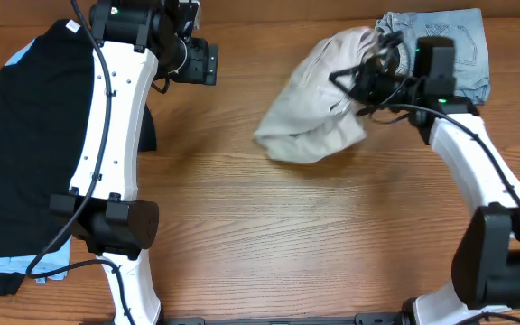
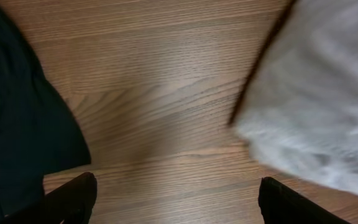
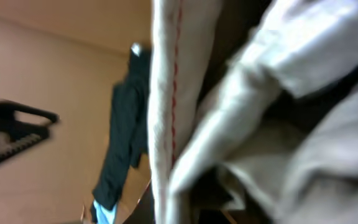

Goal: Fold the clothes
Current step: 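Lift the folded shorts with the right gripper toward the blue jeans, then place the folded shorts on top of the blue jeans with the right gripper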

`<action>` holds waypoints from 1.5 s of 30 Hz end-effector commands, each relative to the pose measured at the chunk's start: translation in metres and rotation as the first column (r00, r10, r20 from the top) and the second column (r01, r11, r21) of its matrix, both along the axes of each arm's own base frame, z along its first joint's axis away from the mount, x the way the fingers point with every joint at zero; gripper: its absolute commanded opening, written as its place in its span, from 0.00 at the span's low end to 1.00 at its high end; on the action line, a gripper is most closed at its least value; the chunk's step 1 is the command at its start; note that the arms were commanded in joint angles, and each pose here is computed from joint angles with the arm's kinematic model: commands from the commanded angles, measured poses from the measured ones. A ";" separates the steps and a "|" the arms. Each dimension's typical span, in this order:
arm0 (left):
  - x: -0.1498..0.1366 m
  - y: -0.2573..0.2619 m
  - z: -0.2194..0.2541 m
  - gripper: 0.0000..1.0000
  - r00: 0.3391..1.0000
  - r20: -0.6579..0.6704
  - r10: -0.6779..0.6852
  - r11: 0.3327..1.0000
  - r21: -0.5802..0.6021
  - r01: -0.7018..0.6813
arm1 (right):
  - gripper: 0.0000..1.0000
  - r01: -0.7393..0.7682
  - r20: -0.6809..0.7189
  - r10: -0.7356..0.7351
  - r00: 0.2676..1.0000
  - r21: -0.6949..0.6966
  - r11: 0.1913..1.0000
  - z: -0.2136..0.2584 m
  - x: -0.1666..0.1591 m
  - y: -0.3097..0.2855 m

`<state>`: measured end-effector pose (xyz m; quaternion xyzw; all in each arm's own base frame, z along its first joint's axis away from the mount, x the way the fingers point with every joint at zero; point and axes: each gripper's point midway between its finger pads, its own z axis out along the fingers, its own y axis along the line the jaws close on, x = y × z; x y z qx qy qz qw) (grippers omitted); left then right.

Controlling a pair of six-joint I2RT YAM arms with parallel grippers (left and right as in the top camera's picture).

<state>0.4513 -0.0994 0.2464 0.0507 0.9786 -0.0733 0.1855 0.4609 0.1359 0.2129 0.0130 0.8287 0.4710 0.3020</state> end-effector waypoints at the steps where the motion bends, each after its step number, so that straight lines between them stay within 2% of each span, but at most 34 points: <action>1: 0.002 0.002 -0.003 0.85 1.000 0.004 -0.014 1.000 0.026 0.014 | 0.04 0.033 0.146 -0.041 0.988 0.057 0.998 0.073 0.005 -0.014; 5: 0.003 0.004 -0.003 0.85 1.000 0.006 -0.011 0.999 0.034 0.011 | 0.04 0.123 0.224 -0.143 0.964 0.099 0.987 0.108 0.022 -0.044; 9: 0.003 0.004 -0.003 0.86 1.000 0.006 -0.011 0.999 0.035 0.011 | 0.04 0.283 0.272 -0.312 0.910 0.143 0.948 0.132 0.042 -0.088; 15: 0.003 0.008 -0.003 0.86 1.000 0.007 -0.001 0.998 0.060 0.001 | 0.04 0.541 0.322 -0.565 0.760 0.169 0.824 0.148 0.064 -0.157; 20: 0.003 0.008 -0.003 0.86 1.000 0.007 -0.001 0.998 0.060 0.001 | 0.04 0.668 0.354 -0.689 0.632 0.202 0.716 0.160 0.069 -0.199; 24: 0.003 0.009 -0.003 0.85 1.000 0.008 -0.001 0.998 0.060 0.001 | 0.04 0.705 0.393 -0.729 0.560 0.237 0.669 0.165 0.076 -0.220; 34: 0.005 0.011 -0.003 0.84 1.000 0.018 0.005 0.997 0.074 -0.006 | 0.04 0.794 0.389 -0.816 0.427 0.271 0.545 0.124 0.107 -0.267; 41: 0.018 0.020 0.002 0.85 0.997 0.076 0.028 0.992 0.122 -0.037 | 0.04 0.830 0.367 -0.843 0.394 0.253 0.498 0.074 0.126 -0.295; 45: 0.023 0.020 0.004 0.85 0.995 0.099 0.030 0.992 0.122 -0.042 | 0.04 0.845 0.326 -0.851 0.411 0.213 0.490 0.029 0.137 -0.300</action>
